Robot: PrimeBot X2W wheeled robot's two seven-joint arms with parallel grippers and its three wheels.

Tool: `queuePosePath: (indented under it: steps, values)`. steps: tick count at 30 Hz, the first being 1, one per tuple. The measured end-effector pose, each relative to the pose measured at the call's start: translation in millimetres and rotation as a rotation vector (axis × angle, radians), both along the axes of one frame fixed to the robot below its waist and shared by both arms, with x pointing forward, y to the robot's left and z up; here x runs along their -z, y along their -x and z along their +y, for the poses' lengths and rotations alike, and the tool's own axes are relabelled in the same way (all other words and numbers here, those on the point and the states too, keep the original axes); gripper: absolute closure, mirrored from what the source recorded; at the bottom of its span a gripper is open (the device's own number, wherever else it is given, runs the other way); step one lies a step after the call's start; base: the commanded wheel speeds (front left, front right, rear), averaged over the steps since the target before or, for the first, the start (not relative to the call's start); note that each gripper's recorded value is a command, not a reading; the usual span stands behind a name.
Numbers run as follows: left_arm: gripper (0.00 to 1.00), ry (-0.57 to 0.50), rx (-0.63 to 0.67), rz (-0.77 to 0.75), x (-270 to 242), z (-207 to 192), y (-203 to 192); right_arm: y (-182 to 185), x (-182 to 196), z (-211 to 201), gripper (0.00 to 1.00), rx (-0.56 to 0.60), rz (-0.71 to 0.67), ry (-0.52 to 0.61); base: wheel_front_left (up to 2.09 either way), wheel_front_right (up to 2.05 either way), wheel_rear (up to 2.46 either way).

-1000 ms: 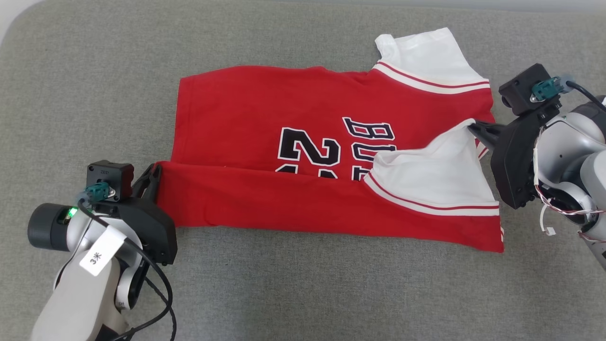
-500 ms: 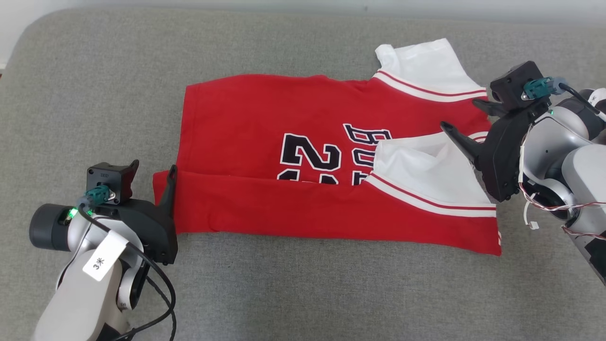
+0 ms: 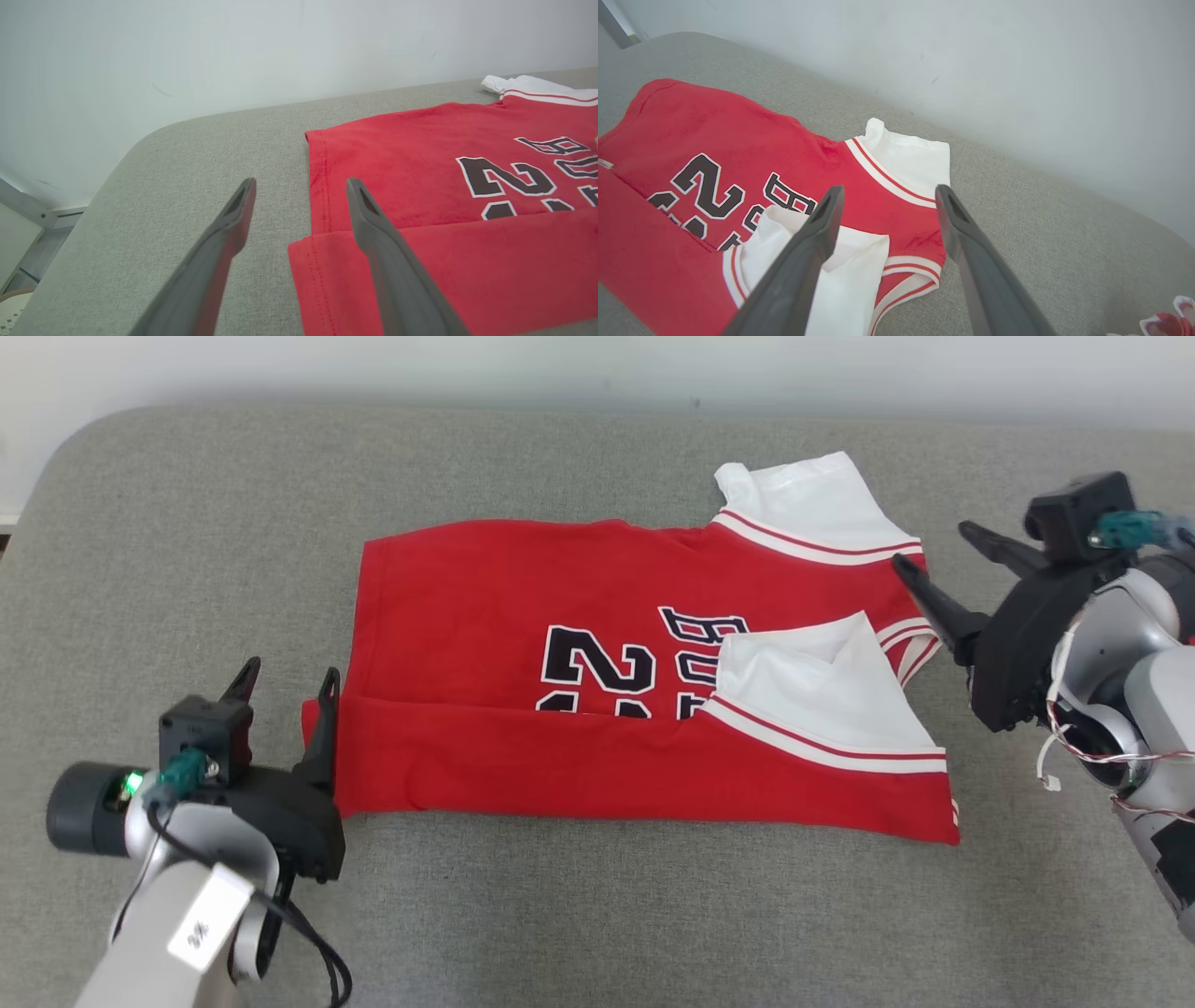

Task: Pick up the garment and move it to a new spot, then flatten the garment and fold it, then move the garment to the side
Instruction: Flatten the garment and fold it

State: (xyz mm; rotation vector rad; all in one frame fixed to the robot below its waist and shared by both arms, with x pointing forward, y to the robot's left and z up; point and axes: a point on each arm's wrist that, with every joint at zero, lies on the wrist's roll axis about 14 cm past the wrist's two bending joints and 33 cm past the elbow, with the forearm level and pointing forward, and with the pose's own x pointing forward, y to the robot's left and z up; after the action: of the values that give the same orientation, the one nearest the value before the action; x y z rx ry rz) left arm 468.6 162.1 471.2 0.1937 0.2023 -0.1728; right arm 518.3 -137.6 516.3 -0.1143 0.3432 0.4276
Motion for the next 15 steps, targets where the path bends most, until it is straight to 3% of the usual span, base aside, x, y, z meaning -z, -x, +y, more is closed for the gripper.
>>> queuePosePath:
  steps: [15]
  values:
    - [0.00,0.087,-0.044,-0.213,-21.8,-8.8,31.2,33.9,-12.1,-31.5,0.00,0.254,-0.184,-0.215,0.00,0.00,0.00]
